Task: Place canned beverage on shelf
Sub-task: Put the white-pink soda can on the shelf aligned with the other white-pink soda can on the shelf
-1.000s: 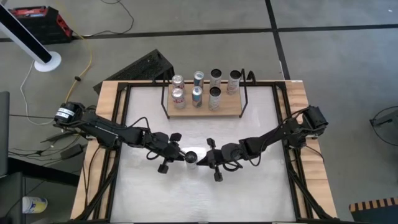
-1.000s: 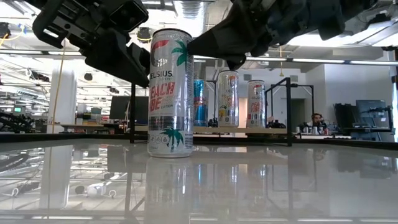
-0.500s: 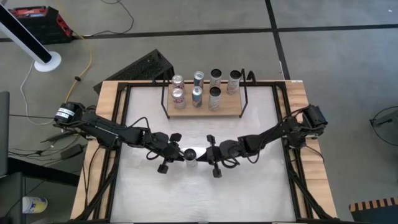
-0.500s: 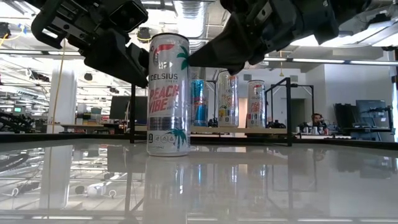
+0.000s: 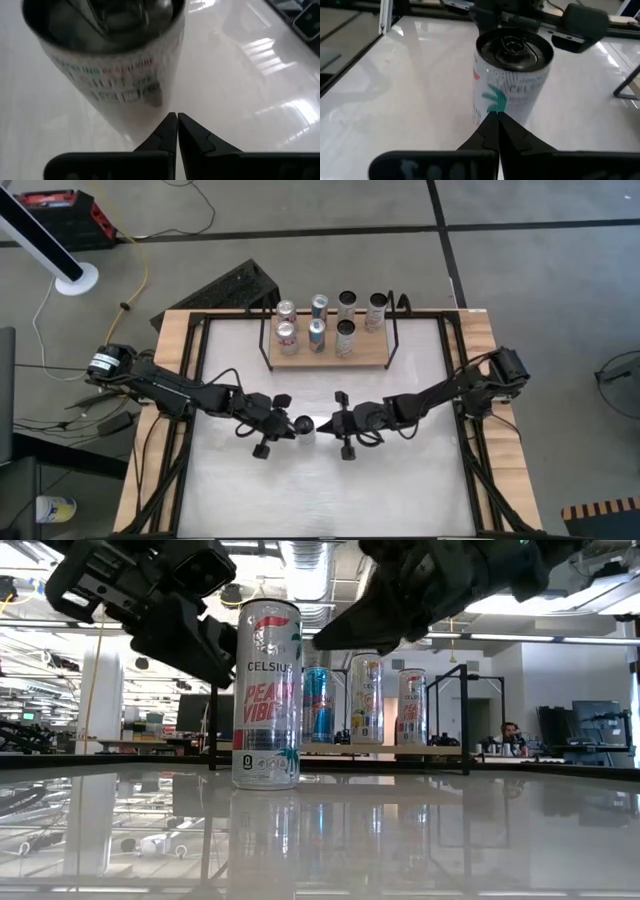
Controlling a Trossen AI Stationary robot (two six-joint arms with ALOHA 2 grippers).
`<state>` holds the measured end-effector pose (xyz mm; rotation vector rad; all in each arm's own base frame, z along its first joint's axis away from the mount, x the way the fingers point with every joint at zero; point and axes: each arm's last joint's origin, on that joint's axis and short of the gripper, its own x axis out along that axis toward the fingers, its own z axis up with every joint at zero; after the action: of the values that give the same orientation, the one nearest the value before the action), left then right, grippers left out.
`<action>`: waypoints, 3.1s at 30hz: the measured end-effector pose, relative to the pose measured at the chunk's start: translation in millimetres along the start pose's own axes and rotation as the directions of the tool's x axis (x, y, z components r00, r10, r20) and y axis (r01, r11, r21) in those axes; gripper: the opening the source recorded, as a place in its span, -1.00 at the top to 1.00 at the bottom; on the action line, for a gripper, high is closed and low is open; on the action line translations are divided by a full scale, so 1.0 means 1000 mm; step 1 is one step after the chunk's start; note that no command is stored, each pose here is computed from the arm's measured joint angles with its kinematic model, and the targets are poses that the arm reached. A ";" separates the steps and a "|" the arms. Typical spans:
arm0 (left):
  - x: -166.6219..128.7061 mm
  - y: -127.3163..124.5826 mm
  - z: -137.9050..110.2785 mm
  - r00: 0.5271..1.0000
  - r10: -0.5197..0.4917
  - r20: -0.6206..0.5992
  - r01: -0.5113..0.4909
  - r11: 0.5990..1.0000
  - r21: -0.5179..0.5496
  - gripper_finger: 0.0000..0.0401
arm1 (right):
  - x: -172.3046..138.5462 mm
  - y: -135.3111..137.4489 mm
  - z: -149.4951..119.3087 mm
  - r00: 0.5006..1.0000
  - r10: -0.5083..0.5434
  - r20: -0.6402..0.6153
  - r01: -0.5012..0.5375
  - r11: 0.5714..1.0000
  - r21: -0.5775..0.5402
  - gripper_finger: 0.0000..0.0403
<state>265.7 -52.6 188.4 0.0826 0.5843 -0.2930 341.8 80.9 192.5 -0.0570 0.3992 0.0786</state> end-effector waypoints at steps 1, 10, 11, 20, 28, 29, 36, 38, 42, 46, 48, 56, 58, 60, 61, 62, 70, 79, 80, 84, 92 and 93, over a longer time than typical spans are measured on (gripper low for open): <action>-0.001 0.000 -0.001 1.000 -0.001 -0.011 0.001 1.000 0.002 1.00 | -0.004 0.000 0.002 1.000 0.002 -0.011 -0.002 1.000 -0.003 0.90; -0.028 -0.002 0.004 0.999 0.022 -0.032 -0.021 0.999 0.038 1.00 | -0.041 0.003 0.039 0.991 0.028 0.131 -0.031 0.999 0.019 0.84; -0.033 -0.002 0.005 0.999 0.029 -0.027 -0.028 0.999 0.047 1.00 | -0.043 0.004 0.042 0.988 0.032 0.151 -0.037 0.999 0.027 0.83; -0.093 -0.006 0.020 0.983 0.078 0.166 -0.094 0.991 0.090 1.00 | -0.043 0.005 0.068 0.982 0.039 0.184 -0.047 0.998 0.038 0.72; -0.128 -0.009 0.001 0.915 0.154 0.372 -0.183 0.982 0.042 1.00 | -0.027 0.008 0.093 0.993 0.031 0.110 -0.032 0.999 0.007 0.41; -0.130 -0.009 -0.001 0.909 0.159 0.386 -0.186 0.982 0.034 1.00 | -0.026 0.007 0.091 0.997 0.029 0.077 -0.029 1.000 0.002 0.34; -0.135 -0.009 -0.012 0.905 0.180 0.386 -0.189 0.982 -0.014 1.00 | -0.006 0.001 0.091 1.000 0.000 0.018 0.000 1.000 0.012 -0.28; -0.136 -0.009 -0.012 0.904 0.179 0.389 -0.188 0.982 -0.015 1.00 | -0.003 -0.003 0.090 1.000 -0.010 -0.007 0.010 1.000 0.012 -0.44; -0.135 -0.009 -0.012 0.905 0.179 0.387 -0.191 0.982 -0.008 1.00 | 0.006 -0.005 0.089 0.998 -0.012 -0.056 0.012 1.000 0.004 -0.72; -0.136 -0.009 -0.011 0.903 0.179 0.391 -0.192 0.981 -0.007 1.00 | 0.012 -0.007 0.087 0.994 0.021 -0.106 -0.020 1.000 0.004 -0.90; -0.136 -0.009 -0.011 0.900 0.179 0.397 -0.192 0.981 -0.007 1.00 | 0.017 -0.009 0.084 0.992 0.020 -0.124 -0.020 1.000 0.003 -0.95; -0.133 -0.009 -0.011 0.906 0.178 0.384 -0.190 0.982 -0.006 1.00 | 0.028 -0.012 0.074 0.987 0.015 -0.157 -0.014 1.000 0.003 -0.98; -0.133 -0.009 -0.012 0.908 0.178 0.379 -0.189 0.982 -0.006 1.00 | 0.028 -0.013 0.075 0.988 0.016 -0.154 -0.016 1.000 0.005 -0.99; -0.132 -0.009 -0.012 0.909 0.177 0.378 -0.189 0.982 -0.006 1.00 | 0.028 -0.012 0.075 0.988 0.019 -0.155 -0.018 1.000 0.005 -0.99; -0.132 -0.009 -0.012 0.909 0.177 0.376 -0.189 0.982 -0.006 1.00 | 0.028 -0.012 0.075 0.987 0.025 -0.156 -0.024 1.000 0.006 -0.99; -0.132 -0.009 -0.012 0.909 0.177 0.377 -0.189 0.982 -0.006 1.00 | 0.028 -0.012 0.075 0.987 0.036 -0.155 -0.035 0.999 0.008 -0.99; -0.132 -0.009 -0.012 0.909 0.177 0.377 -0.188 0.982 -0.006 1.00 | 0.028 -0.011 0.070 0.984 0.061 -0.168 -0.060 0.998 0.011 -0.97; -0.132 -0.009 -0.012 0.909 0.177 0.377 -0.188 0.982 -0.007 1.00 | 0.028 -0.011 0.069 0.983 0.061 -0.172 -0.060 0.998 0.012 -0.94; -0.132 -0.009 -0.012 0.909 0.177 0.377 -0.188 0.982 -0.007 1.00 | 0.028 -0.011 0.069 0.983 0.061 -0.171 -0.060 0.998 0.012 -0.94; -0.132 -0.009 -0.012 0.909 0.177 0.377 -0.188 0.982 -0.007 1.00 | 0.028 -0.011 0.069 0.984 0.061 -0.164 -0.060 0.998 0.012 -0.94; -0.132 -0.009 -0.012 0.909 0.175 0.377 -0.187 0.982 -0.006 1.00 | 0.047 -0.010 0.053 0.981 0.033 -0.191 -0.032 0.999 0.006 -0.94; -0.132 -0.009 -0.012 0.911 0.175 0.373 -0.186 0.982 -0.006 1.00 | 0.048 -0.009 0.055 0.984 0.033 -0.177 -0.033 0.999 0.005 -0.94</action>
<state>151.9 -26.6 251.6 0.1064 0.1915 -0.1305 408.0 78.5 224.4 -0.0552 0.5786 0.1060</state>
